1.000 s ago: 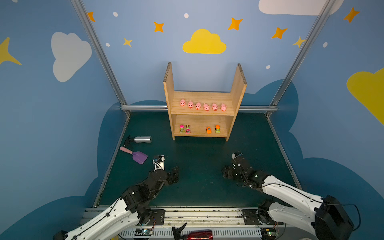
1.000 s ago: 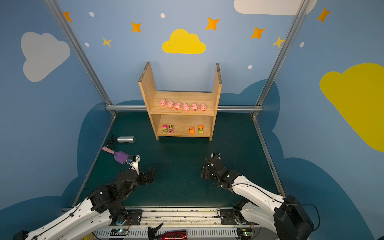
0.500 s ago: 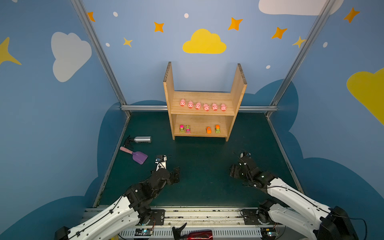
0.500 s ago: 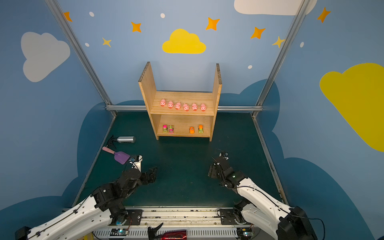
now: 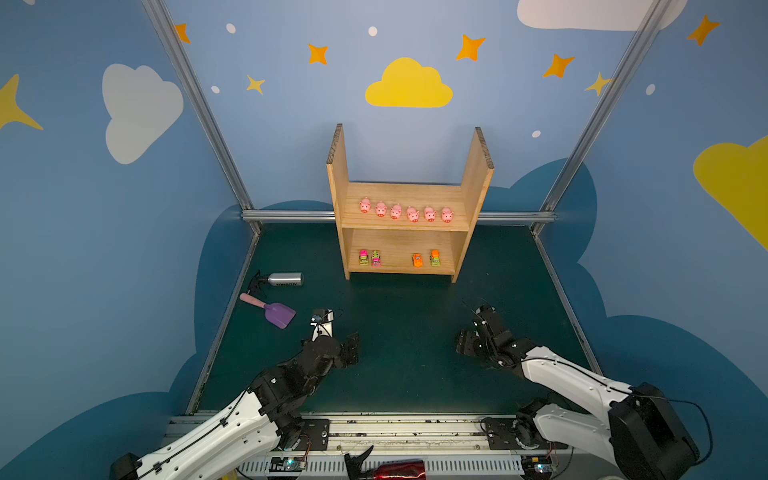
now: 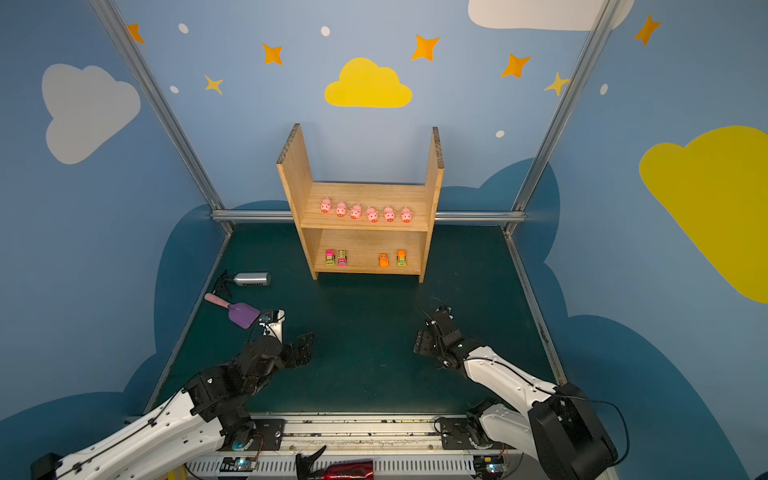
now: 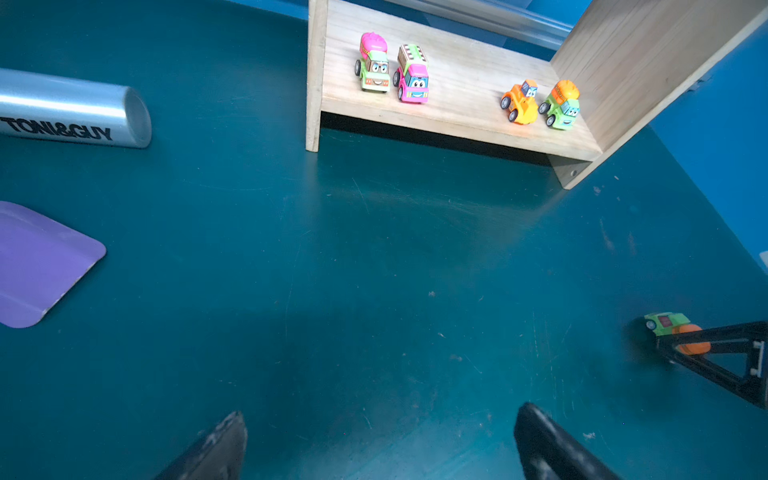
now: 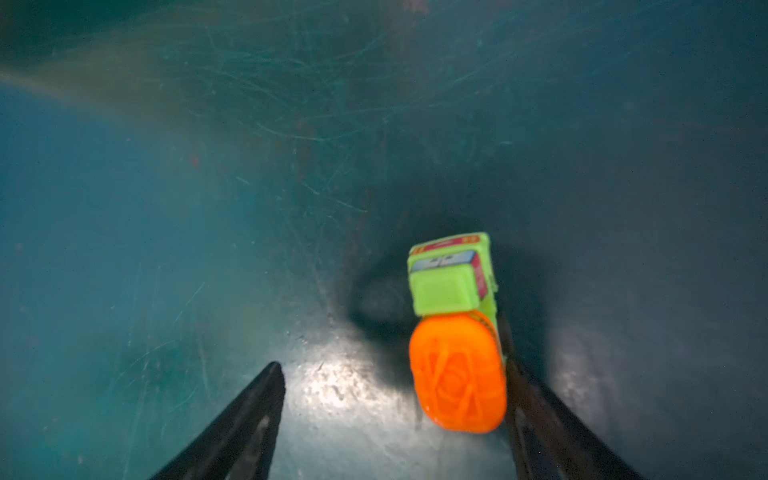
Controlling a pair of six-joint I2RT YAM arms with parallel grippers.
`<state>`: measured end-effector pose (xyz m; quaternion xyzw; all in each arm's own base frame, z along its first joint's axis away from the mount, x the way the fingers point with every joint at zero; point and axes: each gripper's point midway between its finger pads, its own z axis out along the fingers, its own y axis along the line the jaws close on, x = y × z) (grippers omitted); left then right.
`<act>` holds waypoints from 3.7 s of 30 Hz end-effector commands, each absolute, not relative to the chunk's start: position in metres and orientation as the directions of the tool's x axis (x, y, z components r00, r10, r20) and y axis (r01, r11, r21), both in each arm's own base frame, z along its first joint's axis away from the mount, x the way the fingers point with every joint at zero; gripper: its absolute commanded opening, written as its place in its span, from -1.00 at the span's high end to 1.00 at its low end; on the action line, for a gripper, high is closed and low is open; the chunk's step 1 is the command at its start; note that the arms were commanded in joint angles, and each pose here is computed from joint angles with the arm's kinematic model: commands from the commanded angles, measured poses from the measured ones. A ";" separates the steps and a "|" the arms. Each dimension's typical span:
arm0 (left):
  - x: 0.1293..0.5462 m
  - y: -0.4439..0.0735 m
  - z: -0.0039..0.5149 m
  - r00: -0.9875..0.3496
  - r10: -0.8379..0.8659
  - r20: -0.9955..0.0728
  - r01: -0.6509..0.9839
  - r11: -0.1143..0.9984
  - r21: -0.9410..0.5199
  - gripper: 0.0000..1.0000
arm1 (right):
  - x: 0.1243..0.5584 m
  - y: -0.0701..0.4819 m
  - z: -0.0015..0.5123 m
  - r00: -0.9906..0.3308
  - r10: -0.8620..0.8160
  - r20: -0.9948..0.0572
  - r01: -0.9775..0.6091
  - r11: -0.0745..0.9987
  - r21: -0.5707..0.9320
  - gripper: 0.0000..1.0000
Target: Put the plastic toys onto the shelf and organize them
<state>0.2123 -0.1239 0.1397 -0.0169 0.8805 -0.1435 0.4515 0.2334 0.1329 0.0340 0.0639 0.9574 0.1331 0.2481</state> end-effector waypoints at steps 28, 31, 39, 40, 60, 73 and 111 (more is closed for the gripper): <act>0.215 -0.115 0.152 -0.562 -0.175 -0.809 0.080 0.961 -0.263 -0.99 | 0.282 0.199 0.049 -0.888 0.040 -0.457 -0.119 0.942 0.314 -0.61; 0.216 -0.116 0.154 -0.560 -0.175 -0.810 0.084 0.960 -0.266 -0.99 | 0.275 0.192 0.068 -0.869 0.040 -0.494 -0.125 0.946 0.298 -0.61; 0.218 -0.120 0.154 -0.564 -0.179 -0.806 0.093 0.956 -0.277 -0.99 | 0.265 0.142 0.107 -0.807 0.096 -0.583 -0.035 0.977 0.210 -0.62; 0.218 -0.121 0.155 -0.565 -0.182 -0.805 0.094 0.955 -0.282 -0.99 | 0.263 0.133 0.100 -0.811 0.109 -0.575 -0.012 0.979 0.202 -0.61; 0.218 -0.123 0.155 -0.565 -0.192 -0.802 0.101 0.949 -0.298 -1.00 | 0.334 0.075 0.061 -0.837 0.368 -0.406 0.292 0.927 0.237 0.30; 0.221 -0.125 0.152 -0.569 -0.178 -0.803 0.104 0.953 -0.285 -0.99 | 0.330 0.077 0.026 -0.888 0.322 -0.328 0.275 0.944 0.183 0.29; 0.216 -0.124 0.155 -0.562 -0.214 -0.799 0.124 0.933 -0.337 -0.99 | 0.226 0.080 0.031 -0.892 0.336 -0.301 0.313 0.942 0.123 0.04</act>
